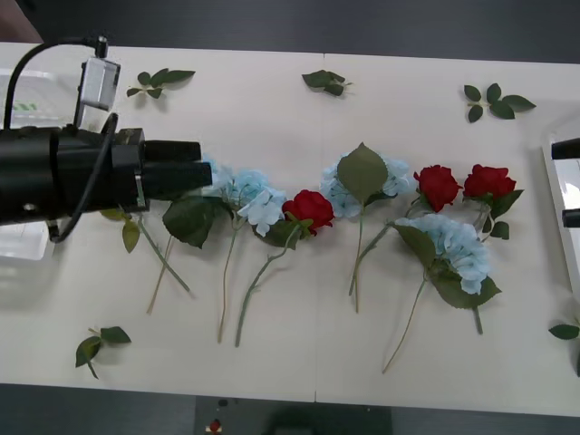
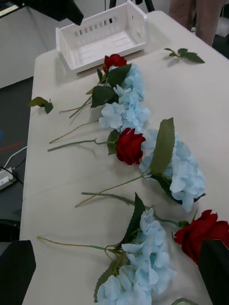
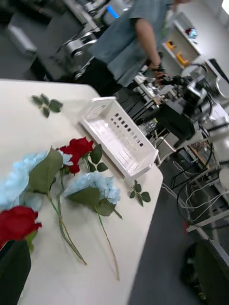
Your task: Put the red flowers into the right box and the blue flowers into the left box
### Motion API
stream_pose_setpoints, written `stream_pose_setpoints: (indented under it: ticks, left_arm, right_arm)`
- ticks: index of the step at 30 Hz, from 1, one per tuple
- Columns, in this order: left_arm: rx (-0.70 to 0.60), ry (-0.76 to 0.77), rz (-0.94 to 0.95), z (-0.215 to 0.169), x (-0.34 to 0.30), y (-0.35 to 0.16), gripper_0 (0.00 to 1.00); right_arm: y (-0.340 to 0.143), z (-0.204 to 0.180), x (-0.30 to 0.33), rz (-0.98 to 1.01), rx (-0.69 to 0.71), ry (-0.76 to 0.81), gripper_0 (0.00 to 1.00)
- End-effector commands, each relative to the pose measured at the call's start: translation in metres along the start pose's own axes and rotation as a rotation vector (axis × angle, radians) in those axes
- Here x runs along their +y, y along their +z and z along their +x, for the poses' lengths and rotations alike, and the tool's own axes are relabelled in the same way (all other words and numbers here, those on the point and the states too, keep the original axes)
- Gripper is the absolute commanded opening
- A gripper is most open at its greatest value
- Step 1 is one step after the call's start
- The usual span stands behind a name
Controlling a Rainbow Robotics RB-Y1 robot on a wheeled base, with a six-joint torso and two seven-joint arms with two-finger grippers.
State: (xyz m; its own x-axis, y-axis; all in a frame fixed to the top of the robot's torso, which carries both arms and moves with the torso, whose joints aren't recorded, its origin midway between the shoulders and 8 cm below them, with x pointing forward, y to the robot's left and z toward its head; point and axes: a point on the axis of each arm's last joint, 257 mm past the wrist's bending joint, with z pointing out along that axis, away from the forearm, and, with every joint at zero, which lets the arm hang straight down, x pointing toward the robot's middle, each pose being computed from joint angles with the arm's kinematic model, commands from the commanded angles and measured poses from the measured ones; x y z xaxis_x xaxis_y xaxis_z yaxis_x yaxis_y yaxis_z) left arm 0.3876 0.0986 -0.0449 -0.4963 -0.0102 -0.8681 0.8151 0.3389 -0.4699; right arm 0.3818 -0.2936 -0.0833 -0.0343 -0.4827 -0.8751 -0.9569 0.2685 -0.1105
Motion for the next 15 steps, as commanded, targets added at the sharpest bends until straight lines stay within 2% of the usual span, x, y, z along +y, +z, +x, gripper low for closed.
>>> stream_pose_setpoints:
  ticks: [1, 9, 15]
  left_arm:
    - [0.047, -0.046, -0.085, -0.017, -0.014, -0.006, 1.00]
    - [0.054, -0.240, -0.282, -0.014, 0.021, -0.019, 1.00]
    - [0.081, -0.391, -0.527, 0.003, 0.071, -0.050, 1.00]
  right_arm:
    - [0.000, -0.004, -0.001, -0.010, 0.032, -0.014, 1.00]
    - [-0.004, 0.008, -0.013, 0.025, 0.119, -0.008, 1.00]
    - [-0.012, 0.033, -0.031, 0.128, 0.212, 0.286, 1.00]
